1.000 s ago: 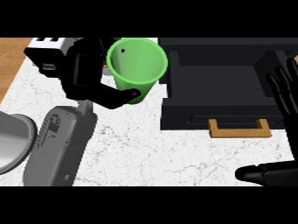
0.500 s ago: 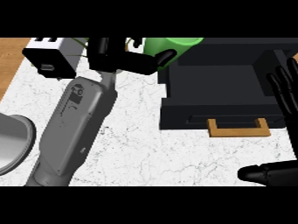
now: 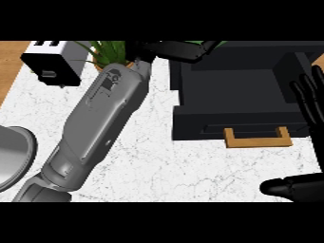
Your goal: Pick up the cup, place it into the drawer and close the drawer
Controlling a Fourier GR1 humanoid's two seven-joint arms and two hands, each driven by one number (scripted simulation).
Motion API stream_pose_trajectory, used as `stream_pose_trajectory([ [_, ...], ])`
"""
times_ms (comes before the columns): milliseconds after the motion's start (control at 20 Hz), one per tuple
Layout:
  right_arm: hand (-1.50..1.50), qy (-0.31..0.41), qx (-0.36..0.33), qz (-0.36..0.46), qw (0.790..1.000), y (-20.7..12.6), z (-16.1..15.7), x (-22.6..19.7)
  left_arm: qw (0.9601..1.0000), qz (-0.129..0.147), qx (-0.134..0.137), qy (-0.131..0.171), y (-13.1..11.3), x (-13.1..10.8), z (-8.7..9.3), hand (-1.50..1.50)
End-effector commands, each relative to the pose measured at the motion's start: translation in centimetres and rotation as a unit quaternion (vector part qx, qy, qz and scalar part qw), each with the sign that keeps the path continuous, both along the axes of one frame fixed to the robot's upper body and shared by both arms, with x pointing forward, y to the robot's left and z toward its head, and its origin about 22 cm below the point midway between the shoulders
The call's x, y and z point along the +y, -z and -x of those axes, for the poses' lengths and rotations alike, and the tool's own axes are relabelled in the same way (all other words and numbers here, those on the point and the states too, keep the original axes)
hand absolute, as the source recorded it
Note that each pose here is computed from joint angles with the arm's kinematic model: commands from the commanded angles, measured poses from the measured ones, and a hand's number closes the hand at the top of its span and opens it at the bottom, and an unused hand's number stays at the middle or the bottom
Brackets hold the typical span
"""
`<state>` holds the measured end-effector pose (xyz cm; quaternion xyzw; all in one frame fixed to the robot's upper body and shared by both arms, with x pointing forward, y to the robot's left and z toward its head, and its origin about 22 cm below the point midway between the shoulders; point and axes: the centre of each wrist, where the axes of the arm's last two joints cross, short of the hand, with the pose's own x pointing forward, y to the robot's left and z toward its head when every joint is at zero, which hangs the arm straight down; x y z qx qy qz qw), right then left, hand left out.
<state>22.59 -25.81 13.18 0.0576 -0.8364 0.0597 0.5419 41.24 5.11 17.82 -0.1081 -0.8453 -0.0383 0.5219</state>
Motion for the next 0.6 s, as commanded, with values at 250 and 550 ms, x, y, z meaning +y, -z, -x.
stream_pose_trajectory([
  [250,-1.5,0.003,0.0,-0.005,1.0,-0.1,-0.3,-0.6,0.9993,-0.024,0.027,-0.012,0.9,-2.4,-1.4,1.5],
  [550,-1.5,-0.017,-0.014,0.008,1.0,0.8,-0.7,0.7,0.9968,-0.065,0.046,-0.009,3.9,-2.3,-2.0,1.5],
])
